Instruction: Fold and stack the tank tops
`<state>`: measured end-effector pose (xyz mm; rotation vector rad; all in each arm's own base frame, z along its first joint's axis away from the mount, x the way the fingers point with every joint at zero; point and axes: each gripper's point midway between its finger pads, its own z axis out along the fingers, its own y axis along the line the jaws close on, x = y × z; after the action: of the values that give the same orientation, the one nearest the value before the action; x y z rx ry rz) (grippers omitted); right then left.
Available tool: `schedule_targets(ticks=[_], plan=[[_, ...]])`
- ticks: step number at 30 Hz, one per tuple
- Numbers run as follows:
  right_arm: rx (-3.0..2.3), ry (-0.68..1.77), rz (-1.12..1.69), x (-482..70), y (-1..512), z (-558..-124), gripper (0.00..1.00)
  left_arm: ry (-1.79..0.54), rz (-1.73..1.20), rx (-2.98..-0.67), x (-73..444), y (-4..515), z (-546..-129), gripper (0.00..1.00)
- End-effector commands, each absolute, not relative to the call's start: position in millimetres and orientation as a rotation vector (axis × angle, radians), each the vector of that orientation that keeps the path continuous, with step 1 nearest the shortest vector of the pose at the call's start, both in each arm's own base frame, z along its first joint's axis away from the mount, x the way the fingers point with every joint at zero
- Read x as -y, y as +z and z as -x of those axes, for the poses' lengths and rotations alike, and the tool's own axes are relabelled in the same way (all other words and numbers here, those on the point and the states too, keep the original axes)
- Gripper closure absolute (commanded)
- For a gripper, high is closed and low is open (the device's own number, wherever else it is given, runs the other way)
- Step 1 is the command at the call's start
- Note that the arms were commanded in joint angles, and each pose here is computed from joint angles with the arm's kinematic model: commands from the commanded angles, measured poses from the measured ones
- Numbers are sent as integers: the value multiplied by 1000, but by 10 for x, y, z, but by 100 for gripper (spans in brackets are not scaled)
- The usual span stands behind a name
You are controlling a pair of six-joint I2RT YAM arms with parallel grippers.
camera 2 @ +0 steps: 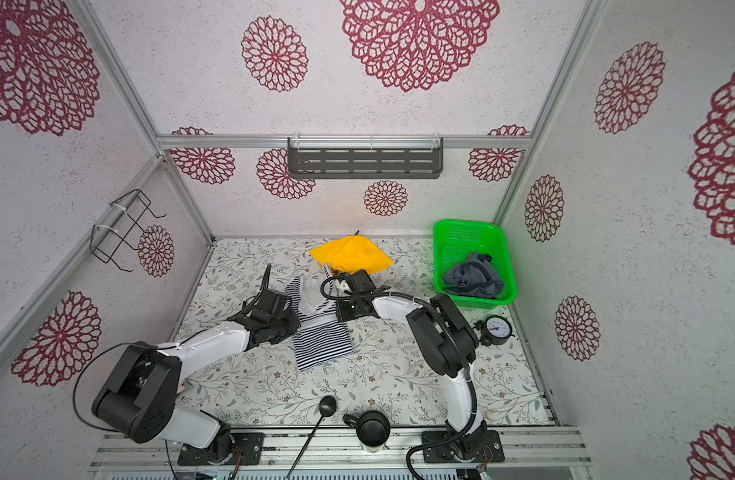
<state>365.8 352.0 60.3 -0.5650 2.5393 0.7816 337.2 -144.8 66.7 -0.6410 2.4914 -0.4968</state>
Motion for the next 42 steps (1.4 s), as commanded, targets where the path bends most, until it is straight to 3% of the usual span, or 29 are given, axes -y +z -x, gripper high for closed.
schedule_targets(ticks=[1,2,4,5,6,15,19,25,30,33,36,39,42], plan=[[-2395,825,585,-3643,1199,-3775,100,-456,621,-2456,1382,860,-3411,100],[-2388,831,587,-3654,1231,-3783,100,-444,623,-2456,1352,860,-3408,96],[-2373,831,586,-3671,1282,-3812,100,-436,629,-2458,1318,821,-3405,65],[-2367,830,583,-3676,1296,-3833,100,-443,633,-2458,1316,789,-3404,54],[-2368,829,584,-3683,1292,-3845,100,-445,639,-2460,1308,753,-3407,49],[-2384,842,587,-3700,1249,-3831,100,-416,672,-2507,1296,359,-3478,46],[-2388,840,589,-3688,1242,-3815,100,-405,674,-2521,1287,273,-3539,55],[-2397,839,590,-3684,1207,-3805,100,-409,681,-2522,1284,300,-3532,88],[-2397,836,590,-3676,1223,-3801,100,-396,660,-2523,1251,438,-3470,87],[-2391,829,586,-3662,1251,-3804,100,-385,641,-2516,1224,554,-3434,94],[-2378,832,585,-3671,1303,-3818,100,-374,615,-2506,1208,677,-3444,91],[-2373,824,576,-3676,1309,-3863,100,-352,604,-2490,1174,721,-3497,100],[-2362,814,543,-3679,1304,-3949,100,-354,604,-2484,1172,710,-3585,100]])
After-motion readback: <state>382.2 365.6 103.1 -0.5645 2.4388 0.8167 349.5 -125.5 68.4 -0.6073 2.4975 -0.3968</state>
